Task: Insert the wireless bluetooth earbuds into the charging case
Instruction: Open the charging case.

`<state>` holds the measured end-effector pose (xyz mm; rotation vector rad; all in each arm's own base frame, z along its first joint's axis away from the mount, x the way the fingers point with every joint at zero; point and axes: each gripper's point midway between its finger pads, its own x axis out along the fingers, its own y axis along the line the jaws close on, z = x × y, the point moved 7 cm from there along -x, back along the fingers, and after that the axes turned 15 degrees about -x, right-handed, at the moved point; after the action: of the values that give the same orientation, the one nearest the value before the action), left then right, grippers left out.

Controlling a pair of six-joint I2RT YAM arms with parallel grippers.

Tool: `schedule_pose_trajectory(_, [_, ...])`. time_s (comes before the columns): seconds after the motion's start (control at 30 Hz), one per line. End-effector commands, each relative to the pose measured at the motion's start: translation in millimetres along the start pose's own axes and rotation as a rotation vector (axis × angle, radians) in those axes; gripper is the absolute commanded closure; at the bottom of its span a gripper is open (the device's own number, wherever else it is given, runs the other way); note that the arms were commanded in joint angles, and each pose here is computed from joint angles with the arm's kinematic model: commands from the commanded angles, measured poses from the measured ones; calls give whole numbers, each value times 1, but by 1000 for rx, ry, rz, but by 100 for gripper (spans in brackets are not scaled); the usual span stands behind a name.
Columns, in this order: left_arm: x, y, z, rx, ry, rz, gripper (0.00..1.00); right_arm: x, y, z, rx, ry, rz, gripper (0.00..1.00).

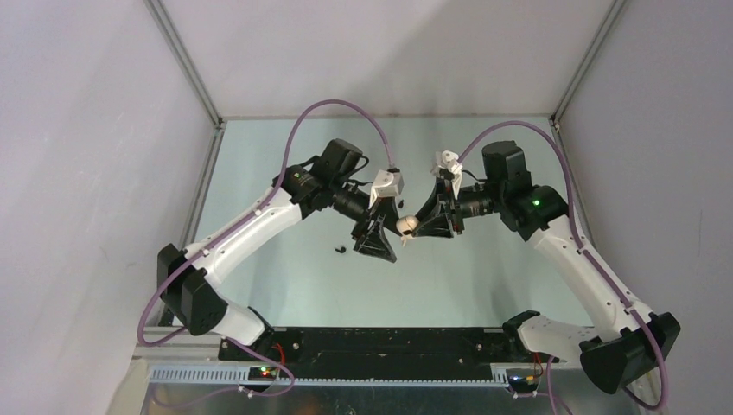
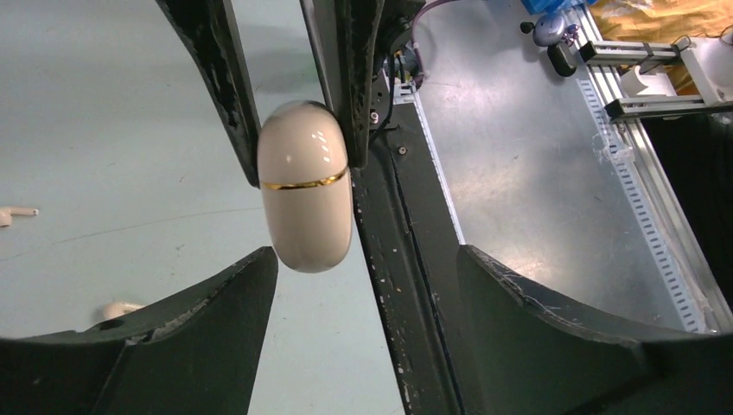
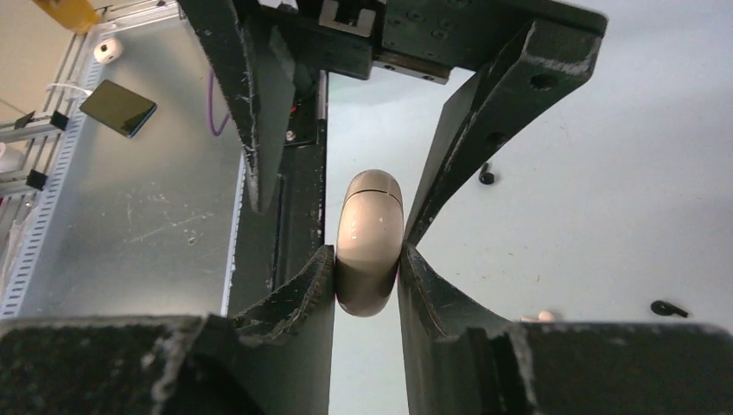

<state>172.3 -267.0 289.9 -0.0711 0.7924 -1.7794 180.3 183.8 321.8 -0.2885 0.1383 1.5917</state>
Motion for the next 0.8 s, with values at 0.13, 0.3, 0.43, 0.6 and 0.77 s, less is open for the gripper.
schedule_pose_trajectory(0.13, [-1,-7,25,36,-82,6,23,0,-6,0,64,-114,54,69])
schedule_pose_trajectory(0.3, [1,-6,26,8,-87,-14,26,3,-15,-3,101,-122,21,69])
schedule_pose_trajectory(0.43, [0,-7,28,9,-99,-5,33,4,-21,-7,128,-137,-12,69])
schedule_pose_trajectory(0.6, [1,-5,28,7,-109,12,51,3,-23,-8,135,-140,-25,69])
schedule_pose_trajectory(0.77, [1,-2,30,-8,-116,30,63,4,-21,-8,129,-140,-15,68])
